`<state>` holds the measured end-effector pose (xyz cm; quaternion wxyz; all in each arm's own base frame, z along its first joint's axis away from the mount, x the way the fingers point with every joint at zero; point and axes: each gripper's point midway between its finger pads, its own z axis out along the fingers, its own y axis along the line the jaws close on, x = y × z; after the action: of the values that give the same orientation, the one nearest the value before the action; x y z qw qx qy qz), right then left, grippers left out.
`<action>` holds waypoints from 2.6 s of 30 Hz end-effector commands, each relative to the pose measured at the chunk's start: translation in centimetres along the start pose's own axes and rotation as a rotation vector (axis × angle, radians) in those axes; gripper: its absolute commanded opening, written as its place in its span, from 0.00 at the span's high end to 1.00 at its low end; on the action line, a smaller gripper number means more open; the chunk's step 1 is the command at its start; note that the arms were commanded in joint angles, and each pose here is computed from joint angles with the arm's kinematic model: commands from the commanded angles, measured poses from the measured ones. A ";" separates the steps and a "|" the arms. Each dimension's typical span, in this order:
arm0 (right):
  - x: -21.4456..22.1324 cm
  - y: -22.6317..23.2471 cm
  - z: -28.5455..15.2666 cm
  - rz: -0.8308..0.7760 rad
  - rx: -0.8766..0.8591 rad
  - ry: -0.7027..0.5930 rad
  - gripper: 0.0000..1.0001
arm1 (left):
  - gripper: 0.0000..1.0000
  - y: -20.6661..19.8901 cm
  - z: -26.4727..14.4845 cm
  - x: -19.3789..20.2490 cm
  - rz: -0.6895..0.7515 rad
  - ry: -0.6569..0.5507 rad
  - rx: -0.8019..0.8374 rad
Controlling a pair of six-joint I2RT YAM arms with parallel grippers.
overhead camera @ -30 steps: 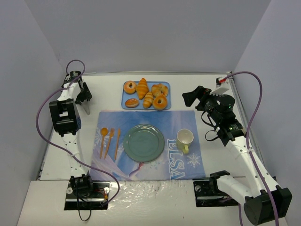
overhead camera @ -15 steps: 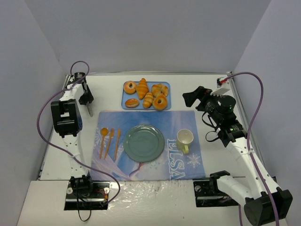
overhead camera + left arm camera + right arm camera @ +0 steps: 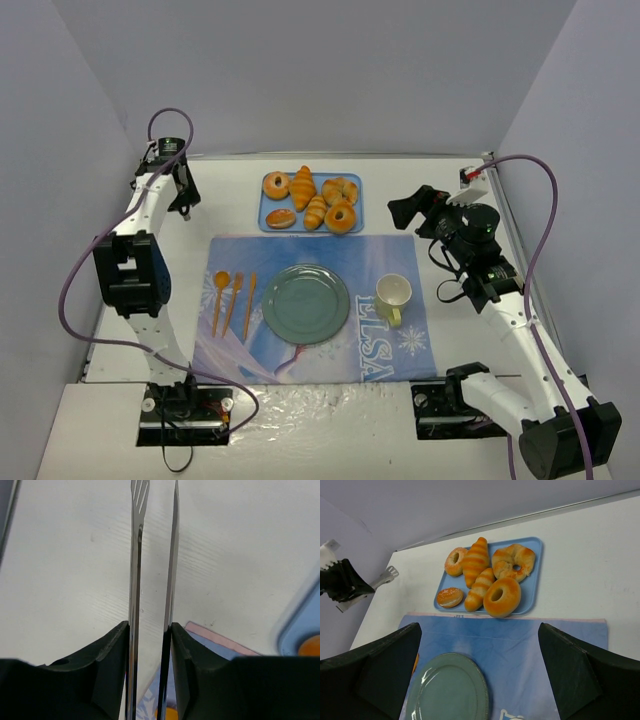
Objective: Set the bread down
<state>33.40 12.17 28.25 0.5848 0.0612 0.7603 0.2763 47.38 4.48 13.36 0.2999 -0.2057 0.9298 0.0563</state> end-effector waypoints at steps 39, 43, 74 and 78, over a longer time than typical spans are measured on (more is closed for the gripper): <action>-2.0 1.2 0.2 -0.003 -0.047 -0.072 0.00 | 0.45 -14.5 -15.7 8.3 0.281 -0.087 0.398; -2.2 1.1 0.0 -0.008 -0.040 -0.079 0.00 | 0.45 -15.7 -15.2 9.4 0.311 -0.070 0.401; -2.2 0.9 -0.4 -0.014 -0.027 -0.077 0.00 | 0.46 -18.0 -12.0 12.3 0.405 -0.012 0.332; -2.1 0.9 -0.5 -0.011 -0.028 -0.077 0.00 | 0.46 -17.9 -12.3 12.3 0.403 -0.014 0.337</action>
<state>33.21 12.14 27.80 0.5790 0.0633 0.7647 0.2756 37.91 -18.02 11.95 0.2580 0.0442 0.9650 -0.0143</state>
